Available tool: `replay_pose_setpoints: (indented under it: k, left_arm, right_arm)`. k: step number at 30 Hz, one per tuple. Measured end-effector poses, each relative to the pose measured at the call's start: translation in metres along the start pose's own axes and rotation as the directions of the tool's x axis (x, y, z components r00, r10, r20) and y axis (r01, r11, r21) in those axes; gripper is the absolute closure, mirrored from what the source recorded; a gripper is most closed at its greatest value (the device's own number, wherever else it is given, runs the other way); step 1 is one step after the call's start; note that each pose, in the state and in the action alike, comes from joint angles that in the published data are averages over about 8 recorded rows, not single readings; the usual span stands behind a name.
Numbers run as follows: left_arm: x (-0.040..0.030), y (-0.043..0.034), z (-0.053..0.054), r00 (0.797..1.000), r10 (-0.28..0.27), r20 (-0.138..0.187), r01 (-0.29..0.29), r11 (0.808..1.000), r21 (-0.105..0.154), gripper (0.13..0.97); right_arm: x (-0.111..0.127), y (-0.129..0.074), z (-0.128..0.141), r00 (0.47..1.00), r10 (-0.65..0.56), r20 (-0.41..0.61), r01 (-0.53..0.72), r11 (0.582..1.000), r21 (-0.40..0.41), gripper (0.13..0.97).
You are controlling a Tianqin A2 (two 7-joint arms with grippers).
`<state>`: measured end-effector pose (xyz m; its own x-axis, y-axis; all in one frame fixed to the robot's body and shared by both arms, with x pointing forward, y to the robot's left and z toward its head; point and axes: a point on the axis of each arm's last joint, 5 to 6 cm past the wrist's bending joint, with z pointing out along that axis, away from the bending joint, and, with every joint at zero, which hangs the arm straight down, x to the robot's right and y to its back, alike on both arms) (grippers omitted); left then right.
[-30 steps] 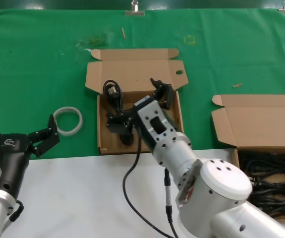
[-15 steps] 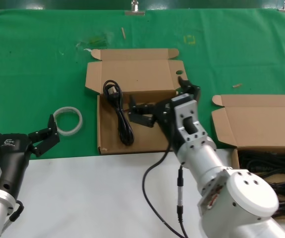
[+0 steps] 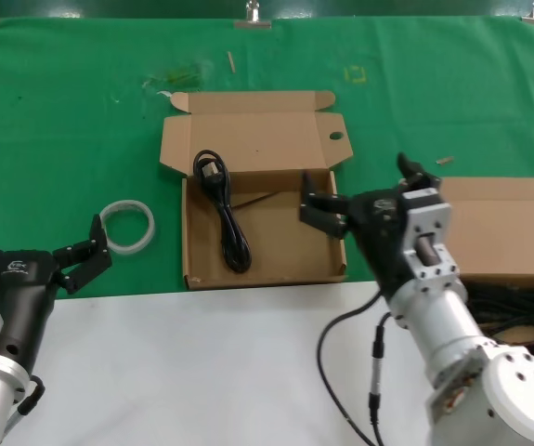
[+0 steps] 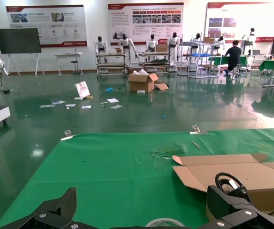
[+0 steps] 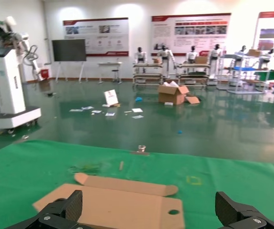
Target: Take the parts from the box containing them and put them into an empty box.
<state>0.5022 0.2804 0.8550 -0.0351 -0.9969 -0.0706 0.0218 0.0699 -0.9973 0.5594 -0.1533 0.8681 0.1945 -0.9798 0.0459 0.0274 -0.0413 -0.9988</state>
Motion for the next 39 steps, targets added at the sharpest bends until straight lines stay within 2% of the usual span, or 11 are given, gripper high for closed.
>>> replay_pose_setpoints:
  k: [22,39]
  left_arm:
    - [0.0000,0.0000,0.000,1.000,0.000,0.000,0.000,1.000,0.000,0.132]
    - [0.0000,0.0000,0.000,1.000,0.000,0.000,0.000,1.000,0.000,0.132]
  right_arm:
    - [0.067,0.019,-0.057,0.986,0.096,-0.138,-0.095,0.995,0.019,0.130]
    - [0.070,0.020,-0.060,0.984,0.099,-0.145,-0.097,0.995,0.018,0.130]
